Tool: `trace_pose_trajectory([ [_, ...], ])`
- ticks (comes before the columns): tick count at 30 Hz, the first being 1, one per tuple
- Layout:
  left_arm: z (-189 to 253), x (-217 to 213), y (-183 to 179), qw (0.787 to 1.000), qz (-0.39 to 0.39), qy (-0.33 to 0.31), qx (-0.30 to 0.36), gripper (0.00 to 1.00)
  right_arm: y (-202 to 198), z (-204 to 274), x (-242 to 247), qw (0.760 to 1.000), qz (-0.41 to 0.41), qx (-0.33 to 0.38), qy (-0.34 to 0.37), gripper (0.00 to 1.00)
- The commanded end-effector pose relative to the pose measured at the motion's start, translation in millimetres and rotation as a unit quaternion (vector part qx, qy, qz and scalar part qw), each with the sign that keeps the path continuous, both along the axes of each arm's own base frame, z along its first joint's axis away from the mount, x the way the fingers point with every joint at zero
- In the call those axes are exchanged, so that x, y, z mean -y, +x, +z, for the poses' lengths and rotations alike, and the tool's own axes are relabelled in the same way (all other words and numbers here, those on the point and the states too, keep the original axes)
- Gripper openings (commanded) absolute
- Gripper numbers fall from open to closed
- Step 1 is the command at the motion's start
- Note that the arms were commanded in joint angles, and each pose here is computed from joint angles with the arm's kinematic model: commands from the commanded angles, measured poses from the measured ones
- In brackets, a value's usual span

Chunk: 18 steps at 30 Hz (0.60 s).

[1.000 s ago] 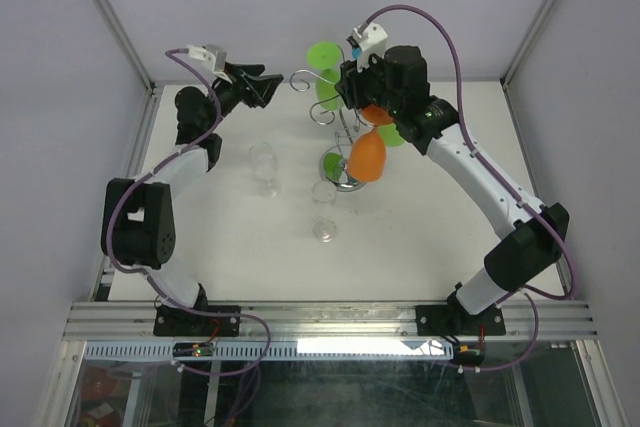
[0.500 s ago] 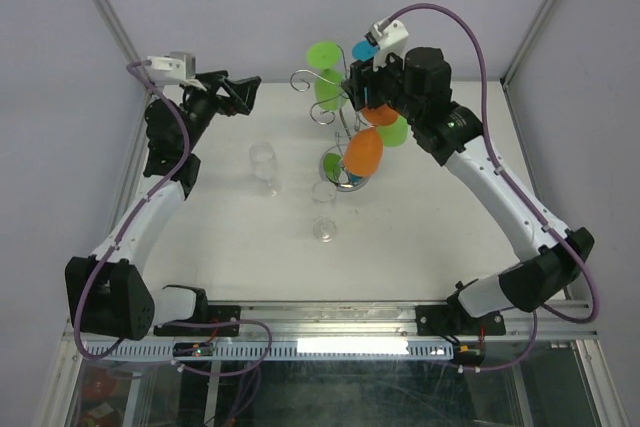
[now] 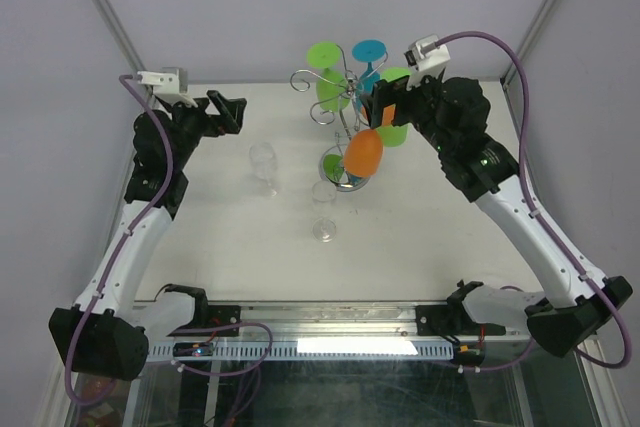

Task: Place the wine glass upside down on the wine glass rack
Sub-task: Pick up the wine glass at the center of the board.

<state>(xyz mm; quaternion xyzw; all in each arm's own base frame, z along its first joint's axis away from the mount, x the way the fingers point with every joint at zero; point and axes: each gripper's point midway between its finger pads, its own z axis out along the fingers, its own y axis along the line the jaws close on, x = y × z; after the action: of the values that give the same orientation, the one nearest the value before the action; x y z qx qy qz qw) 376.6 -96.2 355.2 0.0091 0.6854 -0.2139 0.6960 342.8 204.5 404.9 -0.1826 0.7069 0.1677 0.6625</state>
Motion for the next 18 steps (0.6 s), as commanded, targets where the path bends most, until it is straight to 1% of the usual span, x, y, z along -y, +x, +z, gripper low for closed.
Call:
trace_pose_trajectory([
  [1,-21,-10,-14,0.999,0.019,0.026,-0.043,0.99,-11,22,10,0.999,-0.015,0.023,0.043,0.99],
  [7,-47,-8,-18,0.995,0.011,0.039,-0.095,0.99,-19,11,9,1.000,0.002,-0.005,0.020,1.00],
  [11,-55,-13,-21,0.992,0.018,0.053,-0.110,0.99,-24,16,2,0.999,0.016,-0.019,0.035,1.00],
  [14,-61,-16,-23,0.991,0.024,0.060,-0.118,0.99,-32,22,-15,0.999,0.021,-0.022,0.028,1.00],
  [18,-69,-14,-24,0.989,0.019,0.062,-0.133,0.99,-44,27,-57,0.999,0.048,-0.024,0.002,1.00],
])
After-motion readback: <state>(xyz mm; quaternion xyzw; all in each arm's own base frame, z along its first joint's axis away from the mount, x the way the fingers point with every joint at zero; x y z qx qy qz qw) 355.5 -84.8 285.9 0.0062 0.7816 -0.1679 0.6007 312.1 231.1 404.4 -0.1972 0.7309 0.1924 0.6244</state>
